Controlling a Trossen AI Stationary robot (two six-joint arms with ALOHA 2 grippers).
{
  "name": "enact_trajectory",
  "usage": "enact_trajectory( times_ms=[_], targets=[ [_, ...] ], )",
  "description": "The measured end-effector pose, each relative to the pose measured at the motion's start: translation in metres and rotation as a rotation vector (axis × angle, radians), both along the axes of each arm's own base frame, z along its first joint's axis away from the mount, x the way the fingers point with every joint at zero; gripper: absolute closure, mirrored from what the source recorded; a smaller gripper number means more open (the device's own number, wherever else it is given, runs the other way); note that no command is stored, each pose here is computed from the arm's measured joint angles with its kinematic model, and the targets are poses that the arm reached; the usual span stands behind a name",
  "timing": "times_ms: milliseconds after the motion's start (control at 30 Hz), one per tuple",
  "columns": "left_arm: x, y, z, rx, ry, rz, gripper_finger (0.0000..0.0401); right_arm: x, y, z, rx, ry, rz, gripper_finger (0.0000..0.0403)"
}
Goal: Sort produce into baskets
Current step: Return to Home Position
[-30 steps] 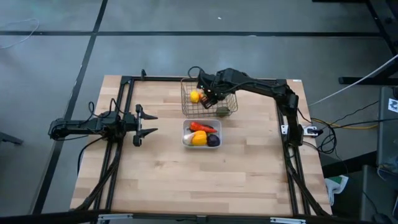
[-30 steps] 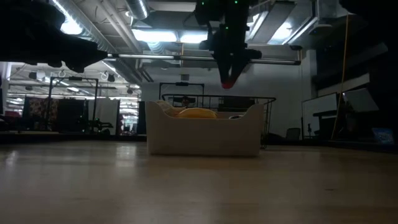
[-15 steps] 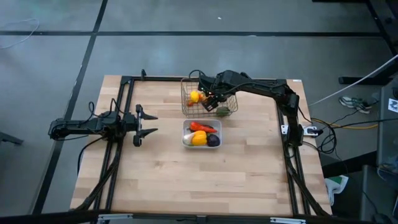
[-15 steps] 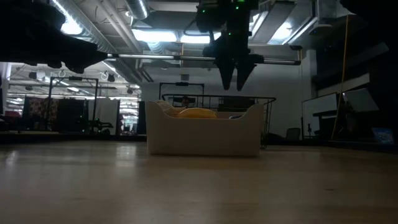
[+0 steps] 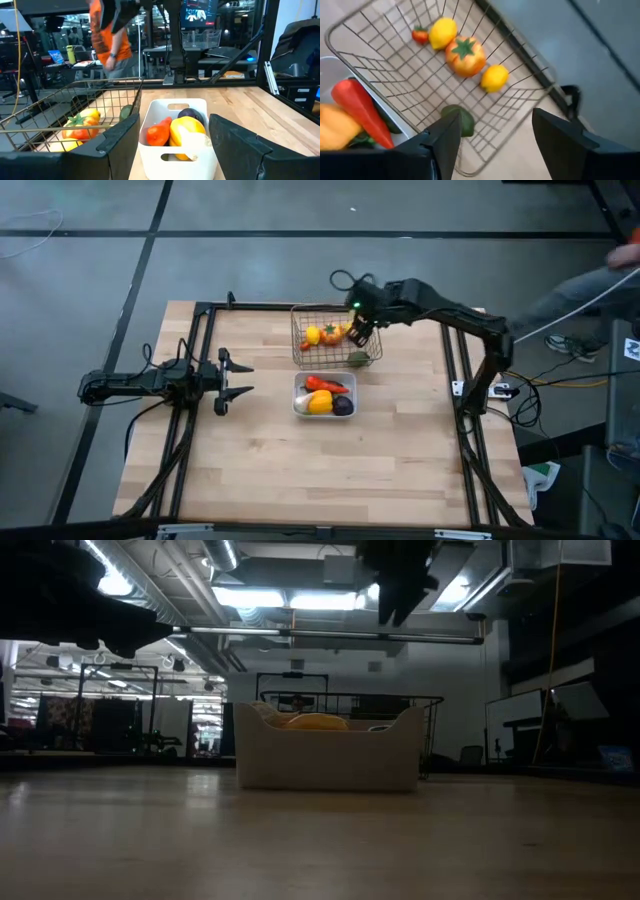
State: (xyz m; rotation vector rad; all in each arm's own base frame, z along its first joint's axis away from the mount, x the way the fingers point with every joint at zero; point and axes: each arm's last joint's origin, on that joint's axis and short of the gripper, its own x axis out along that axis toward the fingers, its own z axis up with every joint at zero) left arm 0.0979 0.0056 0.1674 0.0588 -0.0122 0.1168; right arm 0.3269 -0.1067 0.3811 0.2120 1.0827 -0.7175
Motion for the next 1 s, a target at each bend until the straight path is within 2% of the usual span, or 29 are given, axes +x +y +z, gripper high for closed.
enact_trajectory(
  times_ms=[133, 333, 600, 833, 1000],
  targets=[
    [0.000, 0.000, 0.000, 0.000, 0.000, 0.000, 0.0166, -0.024, 0.006, 0.019, -0.065, -0.060, 0.031, 0.0179],
    [0.000, 0.000, 0.000, 0.000, 0.000, 0.000, 0.0166, -0.064, 0.019, 0.013, -0.093, -0.202, 0.086, 0.0237],
    [0.000, 0.000, 0.000, 0.000, 0.000, 0.000, 0.0166, -0.119, 0.041, -0.026, -0.051, -0.422, 0.252, 0.0323],
    [0.000, 0.000, 0.000, 0.000, 0.000, 0.000, 0.0166, -0.169, 0.058, -0.068, -0.042, -0.546, 0.311, 0.0386],
    [0.000, 0.000, 0.000, 0.000, 0.000, 0.000, 0.0166, -0.195, 0.069, -0.097, -0.026, -0.649, 0.375, 0.0395]
  ],
)
